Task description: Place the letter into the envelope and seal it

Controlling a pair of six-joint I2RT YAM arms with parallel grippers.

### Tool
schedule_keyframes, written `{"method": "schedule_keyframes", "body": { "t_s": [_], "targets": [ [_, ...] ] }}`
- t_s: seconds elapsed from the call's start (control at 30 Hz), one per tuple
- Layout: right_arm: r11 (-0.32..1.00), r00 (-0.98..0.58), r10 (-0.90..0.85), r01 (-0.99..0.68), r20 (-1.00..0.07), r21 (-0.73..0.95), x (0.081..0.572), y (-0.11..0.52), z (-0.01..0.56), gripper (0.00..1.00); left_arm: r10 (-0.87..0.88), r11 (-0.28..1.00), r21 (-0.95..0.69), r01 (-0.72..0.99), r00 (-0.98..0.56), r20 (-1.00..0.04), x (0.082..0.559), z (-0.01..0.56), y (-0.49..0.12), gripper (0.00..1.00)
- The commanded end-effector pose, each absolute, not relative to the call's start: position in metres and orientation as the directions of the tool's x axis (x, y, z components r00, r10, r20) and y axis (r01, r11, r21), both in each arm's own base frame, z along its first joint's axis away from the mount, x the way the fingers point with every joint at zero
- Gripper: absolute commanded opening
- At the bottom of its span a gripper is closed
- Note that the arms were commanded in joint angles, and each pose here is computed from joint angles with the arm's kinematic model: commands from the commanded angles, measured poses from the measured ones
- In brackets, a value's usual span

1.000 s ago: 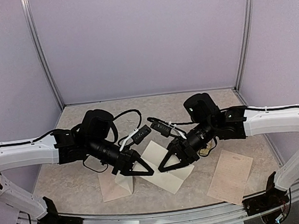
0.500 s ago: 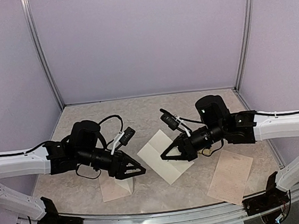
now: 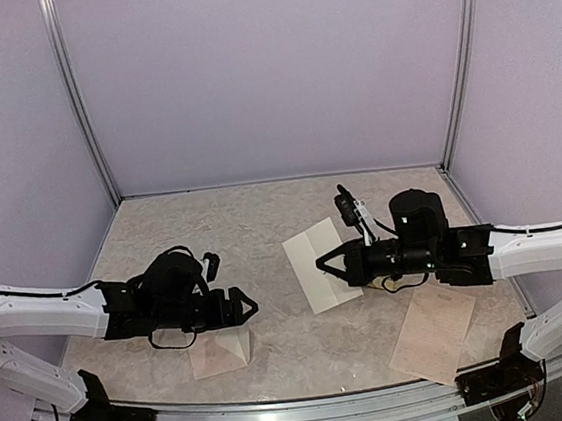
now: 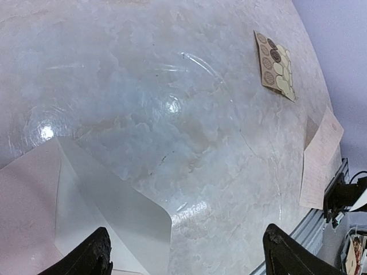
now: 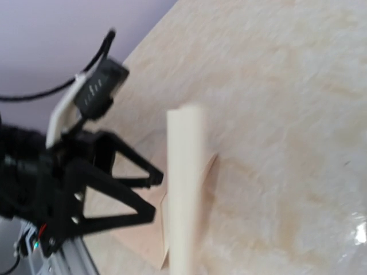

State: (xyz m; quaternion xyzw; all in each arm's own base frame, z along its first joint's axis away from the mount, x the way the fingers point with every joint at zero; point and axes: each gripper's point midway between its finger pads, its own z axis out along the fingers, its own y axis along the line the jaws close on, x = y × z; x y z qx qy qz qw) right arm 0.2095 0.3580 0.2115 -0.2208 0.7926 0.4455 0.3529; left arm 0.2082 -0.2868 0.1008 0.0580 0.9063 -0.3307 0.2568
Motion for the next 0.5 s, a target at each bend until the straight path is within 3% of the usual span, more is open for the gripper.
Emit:
{"method": "schedule_keyframes", "body": {
  "t_s": [0.0,0.2,0.47],
  "targets": [
    [0.547,-0.61,0.082,-0.633,-0.788,0.547,0.221,0.34,0.232,0.0,-0.128,0.885,-0.445,0.139,-0.846,-0.517,0.222,0.09,-0.274,0.88],
    [0.549,-0.599,0.112,-0.628,-0.793,0.552,0.219,0.331,0.235,0.0,-0.083,0.945,-0.314,0.096,-0.856,-0.51,0.227,0.072,-0.274,0.88],
    [0.521,-0.588,0.13,-0.644,-0.798,0.56,0.214,0.329,0.239,0.0,-0.015,0.979,-0.187,0.081,-0.886,-0.464,0.228,0.043,-0.285,0.71]
  ]
}}
